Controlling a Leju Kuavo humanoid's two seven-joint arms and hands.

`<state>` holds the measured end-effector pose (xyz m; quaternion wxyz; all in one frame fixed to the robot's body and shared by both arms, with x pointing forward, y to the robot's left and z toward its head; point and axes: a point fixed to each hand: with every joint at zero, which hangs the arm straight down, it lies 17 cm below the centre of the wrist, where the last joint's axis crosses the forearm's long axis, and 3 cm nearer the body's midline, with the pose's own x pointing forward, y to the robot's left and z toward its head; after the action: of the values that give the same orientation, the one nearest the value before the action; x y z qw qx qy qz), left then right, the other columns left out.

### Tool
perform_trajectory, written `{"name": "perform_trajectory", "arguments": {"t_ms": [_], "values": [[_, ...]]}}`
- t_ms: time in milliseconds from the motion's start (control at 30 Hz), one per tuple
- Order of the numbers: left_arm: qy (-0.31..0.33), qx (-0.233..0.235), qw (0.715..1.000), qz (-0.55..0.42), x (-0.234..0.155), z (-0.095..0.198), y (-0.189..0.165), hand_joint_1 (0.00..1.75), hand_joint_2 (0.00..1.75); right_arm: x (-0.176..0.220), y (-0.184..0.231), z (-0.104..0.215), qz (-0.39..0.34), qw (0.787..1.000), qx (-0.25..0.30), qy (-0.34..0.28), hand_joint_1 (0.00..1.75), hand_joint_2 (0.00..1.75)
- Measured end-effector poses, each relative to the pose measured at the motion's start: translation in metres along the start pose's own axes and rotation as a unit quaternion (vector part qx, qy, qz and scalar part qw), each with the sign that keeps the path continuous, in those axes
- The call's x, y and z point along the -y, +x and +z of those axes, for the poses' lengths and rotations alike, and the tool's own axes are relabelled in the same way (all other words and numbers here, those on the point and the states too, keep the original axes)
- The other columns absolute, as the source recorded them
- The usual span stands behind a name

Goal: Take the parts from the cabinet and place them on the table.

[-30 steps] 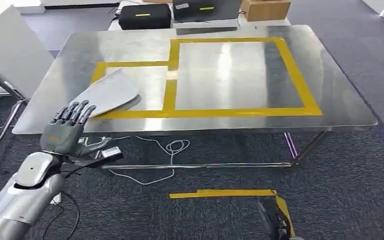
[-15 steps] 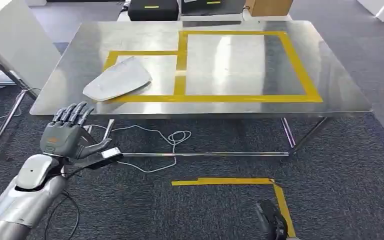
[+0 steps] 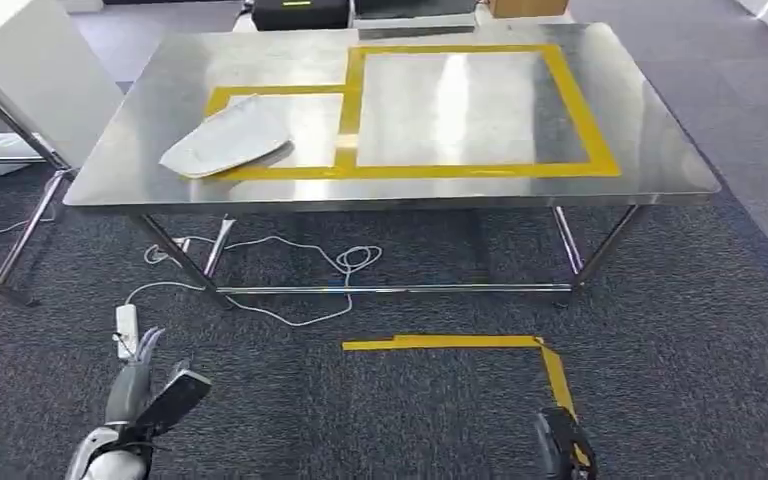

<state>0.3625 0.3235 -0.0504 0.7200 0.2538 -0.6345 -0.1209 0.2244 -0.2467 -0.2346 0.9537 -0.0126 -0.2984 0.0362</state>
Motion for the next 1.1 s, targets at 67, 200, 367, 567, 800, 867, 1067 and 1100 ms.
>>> {"name": "perform_trajectory", "arguments": {"t_ms": [67, 200, 367, 567, 800, 867, 1067, 1100], "values": [[-0.01, -0.061, 0.998, 0.024, 0.008, 0.021, -0.045, 0.0, 0.0, 0.003, 0.0, 0.0, -0.007, 1.0, 0.001, -0.005, 0.0, 0.0], [-0.021, -0.213, 0.974, 0.07, 0.032, 0.098, -0.133, 0.0, 0.0, 0.008, -0.011, 0.002, -0.023, 1.0, -0.007, -0.015, 0.0, 0.0], [-0.014, -0.374, 0.917, 0.14, 0.071, 0.183, -0.183, 0.0, 0.0, 0.016, -0.022, 0.005, -0.05, 0.998, -0.012, -0.034, 0.0, 0.0], [0.002, -0.43, 0.885, 0.178, 0.086, 0.22, -0.193, 0.0, 0.0, 0.024, -0.03, 0.008, -0.083, 0.995, -0.014, -0.059, 0.0, 0.0], [0.016, -0.444, 0.872, 0.203, 0.087, 0.231, -0.197, 0.0, 0.0, 0.019, -0.043, 0.014, -0.102, 0.992, -0.016, -0.075, 0.0, 0.0], [0.018, -0.445, 0.871, 0.206, 0.087, 0.231, -0.197, 0.0, 0.0, 0.019, -0.043, 0.014, -0.106, 0.991, -0.016, -0.076, 0.0, 0.0], [0.024, -0.445, 0.87, 0.21, 0.086, 0.228, -0.197, 0.0, 0.0, 0.012, -0.044, 0.014, -0.112, 0.991, -0.018, -0.073, 0.0, 0.0], [0.024, -0.444, 0.87, 0.212, 0.087, 0.227, -0.196, 0.0, 0.0, 0.012, -0.044, 0.014, -0.113, 0.991, -0.018, -0.074, 0.0, 0.0]]}}
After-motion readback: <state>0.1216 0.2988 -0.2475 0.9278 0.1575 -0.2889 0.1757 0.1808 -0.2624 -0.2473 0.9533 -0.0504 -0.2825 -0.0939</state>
